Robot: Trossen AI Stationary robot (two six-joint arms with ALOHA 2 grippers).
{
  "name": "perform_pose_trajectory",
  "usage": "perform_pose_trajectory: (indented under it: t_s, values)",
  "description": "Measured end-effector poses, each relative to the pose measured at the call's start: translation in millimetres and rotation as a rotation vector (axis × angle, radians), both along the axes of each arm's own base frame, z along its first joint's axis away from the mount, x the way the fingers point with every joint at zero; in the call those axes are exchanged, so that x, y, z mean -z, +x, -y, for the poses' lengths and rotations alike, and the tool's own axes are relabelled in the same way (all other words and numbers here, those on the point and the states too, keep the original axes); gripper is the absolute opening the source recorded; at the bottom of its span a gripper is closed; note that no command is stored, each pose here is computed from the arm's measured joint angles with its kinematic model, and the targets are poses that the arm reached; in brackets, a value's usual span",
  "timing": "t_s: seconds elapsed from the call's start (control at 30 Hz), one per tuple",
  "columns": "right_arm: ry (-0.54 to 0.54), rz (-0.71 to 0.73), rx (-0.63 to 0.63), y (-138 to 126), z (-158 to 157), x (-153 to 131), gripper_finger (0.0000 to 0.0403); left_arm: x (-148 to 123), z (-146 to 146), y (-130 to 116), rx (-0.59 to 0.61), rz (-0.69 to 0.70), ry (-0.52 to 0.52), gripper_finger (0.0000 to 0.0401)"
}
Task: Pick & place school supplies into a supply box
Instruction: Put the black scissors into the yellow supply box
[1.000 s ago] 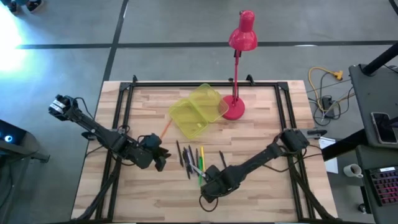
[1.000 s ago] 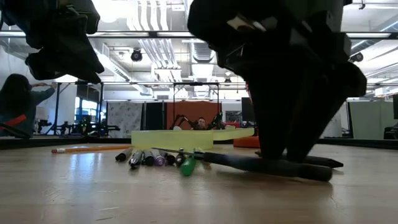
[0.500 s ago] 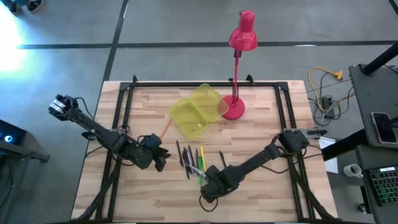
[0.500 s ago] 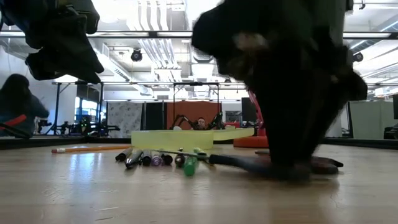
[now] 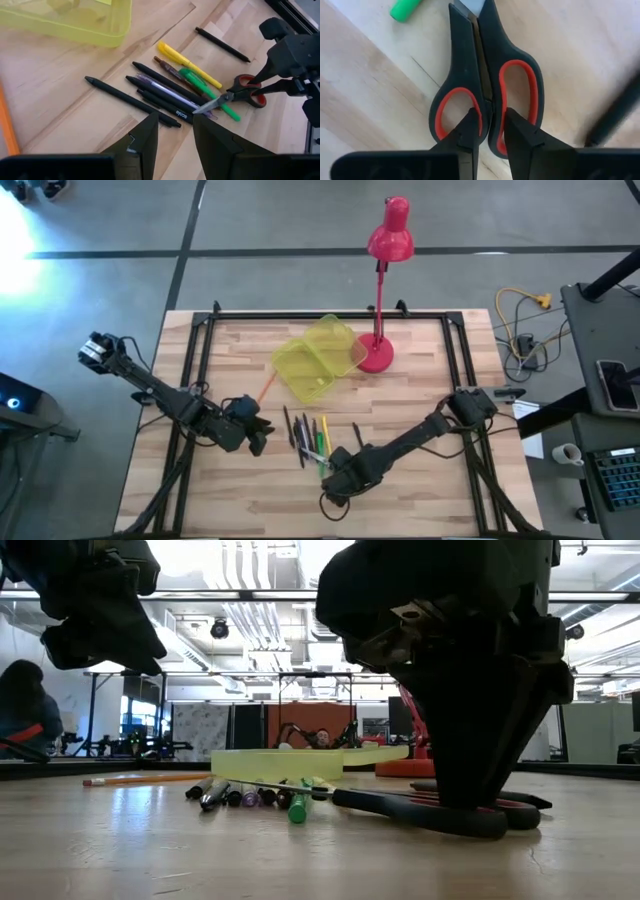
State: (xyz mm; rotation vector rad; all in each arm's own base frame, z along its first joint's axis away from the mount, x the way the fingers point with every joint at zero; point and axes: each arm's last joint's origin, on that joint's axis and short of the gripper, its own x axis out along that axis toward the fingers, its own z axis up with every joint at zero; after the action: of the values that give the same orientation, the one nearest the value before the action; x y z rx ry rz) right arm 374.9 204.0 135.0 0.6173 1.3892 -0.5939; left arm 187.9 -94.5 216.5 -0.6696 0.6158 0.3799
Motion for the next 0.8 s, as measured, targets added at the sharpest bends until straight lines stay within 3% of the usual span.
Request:
perform_pose_trajectory:
  t_s: [0.2, 0.47, 0.6, 0.7, 0.8]
  values:
    - [-0.091, 0.019, 0.117, -17.9, 1.4, -30.0, 0.0051, -2.6, 7.5, -1.6, 0.030, 0.029, -0.010, 0.0108]
    - [-0.165, 0.318, 0.307, -31.9, 4.6, -92.6, 0.0051, -6.6, 18.9, -6.8, 0.055, 0.074, -0.009, 0.0108]
    - [-0.214, 0.362, 0.325, -24.9, 38.3, -112.7, 0.0051, -13.5, 26.7, -8.0, 0.054, 0.137, -0.009, 0.0108]
    - [-0.249, 0.347, 0.267, -8.4, 75.3, -115.6, 0.0051, -20.2, 31.3, -9.2, 0.049, 0.167, -0.001, 0.0108]
    - [-0.210, 0.352, 0.191, 8.4, 114.0, -121.0, 0.0051, -27.7, 34.5, -9.1, 0.047, 0.193, -0.005, 0.0108]
